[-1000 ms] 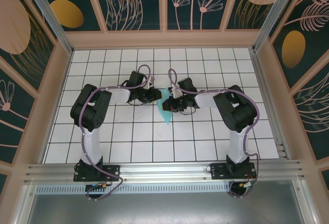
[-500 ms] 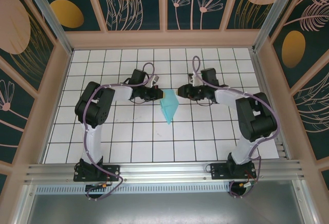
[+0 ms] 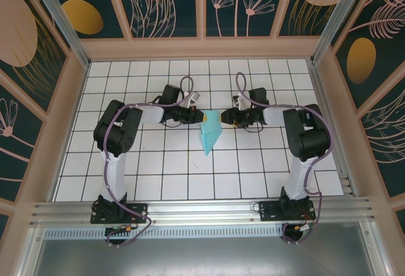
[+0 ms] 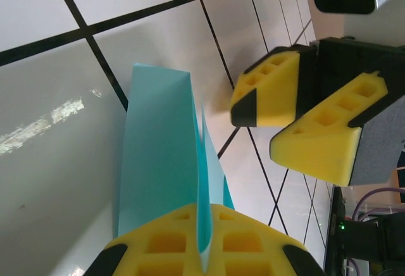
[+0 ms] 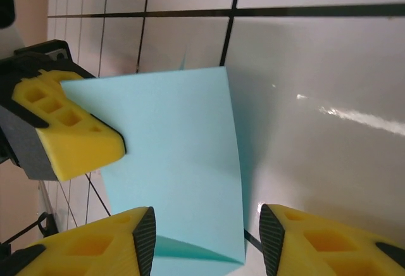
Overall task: Fold a paper plane with a square sheet of paper (fold left side to right side)
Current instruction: Press the paper at the center of the table.
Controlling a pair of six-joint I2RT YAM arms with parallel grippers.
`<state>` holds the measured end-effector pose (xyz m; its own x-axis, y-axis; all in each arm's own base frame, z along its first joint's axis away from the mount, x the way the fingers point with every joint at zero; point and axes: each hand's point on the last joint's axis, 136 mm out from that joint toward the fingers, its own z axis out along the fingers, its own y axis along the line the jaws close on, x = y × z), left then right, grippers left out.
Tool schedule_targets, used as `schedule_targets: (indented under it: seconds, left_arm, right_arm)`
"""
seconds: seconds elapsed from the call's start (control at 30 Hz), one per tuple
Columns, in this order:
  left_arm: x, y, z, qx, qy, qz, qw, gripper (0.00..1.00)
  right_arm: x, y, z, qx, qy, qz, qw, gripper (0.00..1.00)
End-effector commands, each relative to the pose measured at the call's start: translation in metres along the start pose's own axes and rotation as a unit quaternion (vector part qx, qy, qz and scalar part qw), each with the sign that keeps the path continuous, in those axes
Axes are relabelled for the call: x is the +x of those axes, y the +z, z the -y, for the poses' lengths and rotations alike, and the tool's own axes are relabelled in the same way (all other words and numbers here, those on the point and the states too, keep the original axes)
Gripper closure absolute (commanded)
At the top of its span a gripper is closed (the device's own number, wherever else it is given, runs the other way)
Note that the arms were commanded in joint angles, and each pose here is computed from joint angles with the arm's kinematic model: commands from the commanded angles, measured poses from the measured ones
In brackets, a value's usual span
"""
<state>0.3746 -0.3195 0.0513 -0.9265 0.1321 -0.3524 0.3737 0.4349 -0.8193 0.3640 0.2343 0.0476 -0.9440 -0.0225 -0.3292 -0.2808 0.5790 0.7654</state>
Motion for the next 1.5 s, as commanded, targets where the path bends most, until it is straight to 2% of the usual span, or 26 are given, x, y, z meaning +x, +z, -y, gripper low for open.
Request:
schedule_targets:
  seconds: [0.0, 0.3, 0.4, 0.57, 0.7, 0.73, 0.87, 0.97, 1.47]
  left_arm:
    - [0.005, 0.003, 0.003, 0.023, 0.021, -0.006, 0.999, 0.98]
    - [0.008, 0.003, 0.006, 0.035, 0.028, -0.009, 0.999, 0.98]
    - [0.008, 0.004, 0.004, 0.033, 0.026, -0.009, 0.999, 0.98]
    - [0.009, 0.005, 0.001, 0.027, 0.023, -0.008, 0.999, 0.95]
    - [0.008, 0.004, -0.001, 0.021, 0.025, -0.007, 0.999, 0.95]
    - [0.009, 0.004, -0.001, 0.021, 0.025, -0.008, 0.999, 0.95]
    - [0.011, 0.005, -0.003, 0.021, 0.025, -0.01, 0.999, 0.95]
    - [0.011, 0.005, -0.003, 0.021, 0.025, -0.01, 0.999, 0.95]
    - [0.011, 0.004, -0.003, 0.019, 0.028, -0.008, 0.999, 0.96]
  right_arm:
    - [-0.015, 0.006, -0.016, -0.048, -0.05, 0.005, 0.998, 0.49]
    - [-0.015, 0.021, -0.019, -0.08, -0.062, -0.011, 0.995, 0.51]
    - [-0.011, 0.022, -0.019, -0.085, -0.062, -0.016, 0.994, 0.58]
    - [-0.004, 0.02, -0.017, -0.079, -0.058, -0.018, 0.995, 0.75]
    - [-0.001, 0.015, -0.013, -0.066, -0.054, -0.013, 0.996, 0.76]
    - [0.0, 0.014, -0.012, -0.067, -0.053, -0.012, 0.996, 0.76]
    - [0.003, 0.013, -0.012, -0.075, -0.049, -0.013, 0.996, 0.62]
    - [0.005, 0.013, -0.009, -0.071, -0.044, -0.013, 0.996, 0.55]
    - [0.019, -0.005, -0.001, -0.078, -0.002, -0.004, 0.997, 0.5]
